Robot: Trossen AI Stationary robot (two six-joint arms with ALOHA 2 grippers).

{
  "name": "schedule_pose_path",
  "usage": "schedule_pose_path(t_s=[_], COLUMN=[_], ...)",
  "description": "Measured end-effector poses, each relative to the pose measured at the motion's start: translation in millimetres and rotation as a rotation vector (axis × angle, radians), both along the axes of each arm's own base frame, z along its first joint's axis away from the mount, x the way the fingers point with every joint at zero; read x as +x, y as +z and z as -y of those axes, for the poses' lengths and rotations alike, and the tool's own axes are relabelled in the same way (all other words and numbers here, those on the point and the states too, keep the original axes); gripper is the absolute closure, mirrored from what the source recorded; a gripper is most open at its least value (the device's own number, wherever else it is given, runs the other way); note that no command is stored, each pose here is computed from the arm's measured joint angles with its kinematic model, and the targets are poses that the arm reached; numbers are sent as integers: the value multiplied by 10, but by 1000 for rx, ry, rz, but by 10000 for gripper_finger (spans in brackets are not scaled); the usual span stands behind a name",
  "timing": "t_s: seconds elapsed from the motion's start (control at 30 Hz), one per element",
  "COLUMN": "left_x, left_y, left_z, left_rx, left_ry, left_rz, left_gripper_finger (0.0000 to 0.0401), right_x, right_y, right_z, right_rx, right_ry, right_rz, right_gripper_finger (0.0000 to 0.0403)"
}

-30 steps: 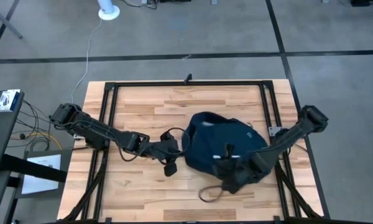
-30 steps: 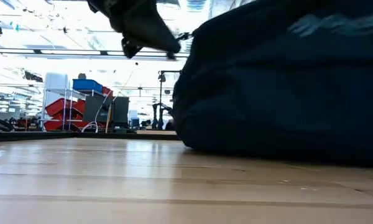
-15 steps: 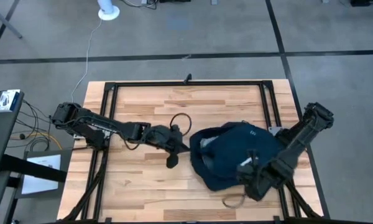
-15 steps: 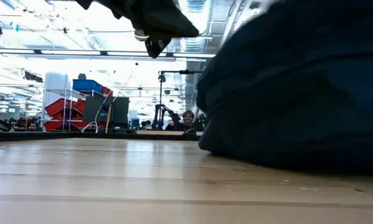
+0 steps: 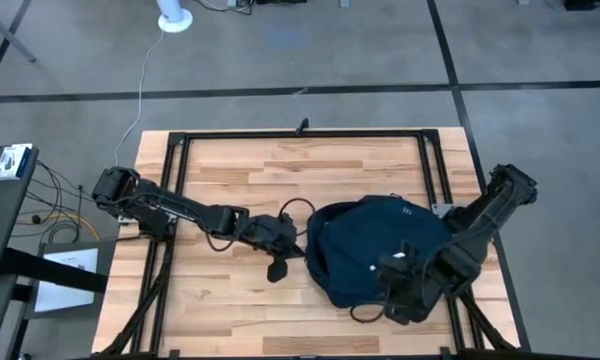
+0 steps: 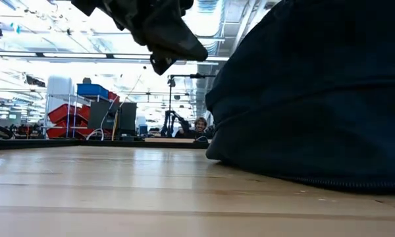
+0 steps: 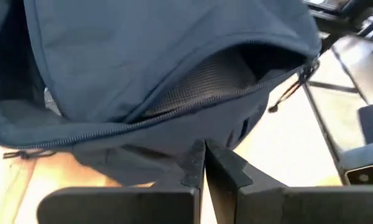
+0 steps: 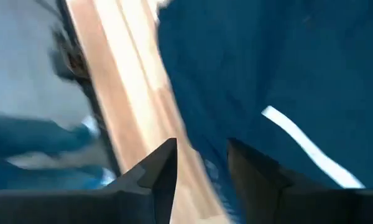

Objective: Unpack backpack
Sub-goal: Close the dark blue backpack

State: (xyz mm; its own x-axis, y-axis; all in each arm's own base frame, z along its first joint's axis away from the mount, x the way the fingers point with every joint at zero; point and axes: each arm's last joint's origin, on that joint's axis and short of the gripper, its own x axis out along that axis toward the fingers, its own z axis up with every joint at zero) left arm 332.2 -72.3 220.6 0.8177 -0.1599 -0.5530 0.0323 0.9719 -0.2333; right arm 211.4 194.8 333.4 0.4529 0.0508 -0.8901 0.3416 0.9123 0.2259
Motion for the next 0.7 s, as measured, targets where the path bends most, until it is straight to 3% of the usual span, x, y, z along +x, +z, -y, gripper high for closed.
schedule_pose_path(t_s=[0.2, 0.33, 0.5, 0.7], left_x=[-48, -70, -74, -77], left_y=[-19, -55, -60, -65], left_z=[1, -16, -22, -23], left_rx=[93, 126, 151, 151], left_ry=[32, 17, -1, -2], left_rz=[-36, -75, -80, -87], left_gripper_finger=[401, 401, 401, 401], right_x=[-99, -311, -696, -876], right_y=[316, 156, -163, -542], right_z=[-203, -364, -365, -152], right_rx=[182, 295, 184, 215], right_ry=[-52, -160, -438, -531], right_rz=[106, -157, -535, -548], right_gripper_finger=[329, 392, 396, 402])
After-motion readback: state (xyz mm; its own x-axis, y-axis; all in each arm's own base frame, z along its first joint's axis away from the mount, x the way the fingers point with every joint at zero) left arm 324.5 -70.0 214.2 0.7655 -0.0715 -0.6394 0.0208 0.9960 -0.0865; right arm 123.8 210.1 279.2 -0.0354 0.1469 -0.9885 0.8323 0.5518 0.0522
